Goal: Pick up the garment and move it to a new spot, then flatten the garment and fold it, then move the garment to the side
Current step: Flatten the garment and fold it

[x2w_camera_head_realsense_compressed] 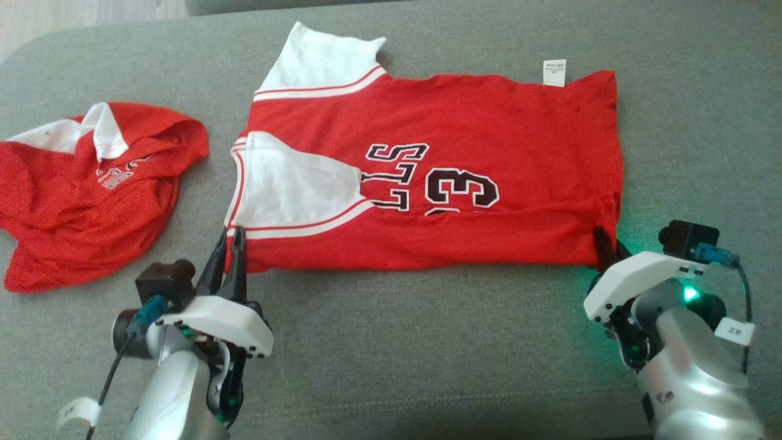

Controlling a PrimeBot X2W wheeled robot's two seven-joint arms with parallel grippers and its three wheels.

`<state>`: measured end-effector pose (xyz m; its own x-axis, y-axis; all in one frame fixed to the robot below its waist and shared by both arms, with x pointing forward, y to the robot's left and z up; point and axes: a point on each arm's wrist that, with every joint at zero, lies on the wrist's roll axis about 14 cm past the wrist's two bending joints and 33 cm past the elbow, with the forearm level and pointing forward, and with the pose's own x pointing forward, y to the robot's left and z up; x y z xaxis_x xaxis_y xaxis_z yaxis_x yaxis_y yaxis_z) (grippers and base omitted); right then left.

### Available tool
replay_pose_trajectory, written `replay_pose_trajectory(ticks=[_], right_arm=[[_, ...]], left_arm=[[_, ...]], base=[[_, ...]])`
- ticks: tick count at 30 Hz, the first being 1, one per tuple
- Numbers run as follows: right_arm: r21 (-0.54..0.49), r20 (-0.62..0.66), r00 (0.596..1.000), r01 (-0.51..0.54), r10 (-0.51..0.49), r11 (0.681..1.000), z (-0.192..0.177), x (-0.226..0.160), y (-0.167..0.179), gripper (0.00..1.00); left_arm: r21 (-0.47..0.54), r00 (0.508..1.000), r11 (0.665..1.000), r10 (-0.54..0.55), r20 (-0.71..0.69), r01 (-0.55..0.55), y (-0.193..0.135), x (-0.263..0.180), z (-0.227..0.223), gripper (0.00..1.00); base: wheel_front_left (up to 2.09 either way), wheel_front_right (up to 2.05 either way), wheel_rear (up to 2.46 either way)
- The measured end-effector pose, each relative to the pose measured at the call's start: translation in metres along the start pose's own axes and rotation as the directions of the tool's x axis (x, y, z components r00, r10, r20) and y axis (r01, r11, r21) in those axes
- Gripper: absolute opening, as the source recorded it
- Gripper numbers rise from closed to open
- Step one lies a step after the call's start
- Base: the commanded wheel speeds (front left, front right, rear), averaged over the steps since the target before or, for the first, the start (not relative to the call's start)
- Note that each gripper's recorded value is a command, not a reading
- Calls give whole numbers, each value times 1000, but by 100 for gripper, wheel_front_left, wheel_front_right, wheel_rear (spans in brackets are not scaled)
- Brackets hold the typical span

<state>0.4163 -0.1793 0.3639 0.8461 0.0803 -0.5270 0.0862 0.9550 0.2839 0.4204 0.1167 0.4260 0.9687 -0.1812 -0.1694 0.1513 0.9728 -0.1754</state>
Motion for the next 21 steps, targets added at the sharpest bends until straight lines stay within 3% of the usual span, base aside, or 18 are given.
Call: replay_pose_trajectory(ticks=[11,21], right_arm=[[-60,-61,998,-6,2,998,33,-18,-24,0],[-61,-218,975,-53,39,997,12,-56,-36,0]], left_arm=[[9,997,1000,-24,-73,25,-3,-23,-18,0],[10,983,999,-44,-180,47,-4,-55,-41,0]], base=[[0,0,0],[0,0,0]])
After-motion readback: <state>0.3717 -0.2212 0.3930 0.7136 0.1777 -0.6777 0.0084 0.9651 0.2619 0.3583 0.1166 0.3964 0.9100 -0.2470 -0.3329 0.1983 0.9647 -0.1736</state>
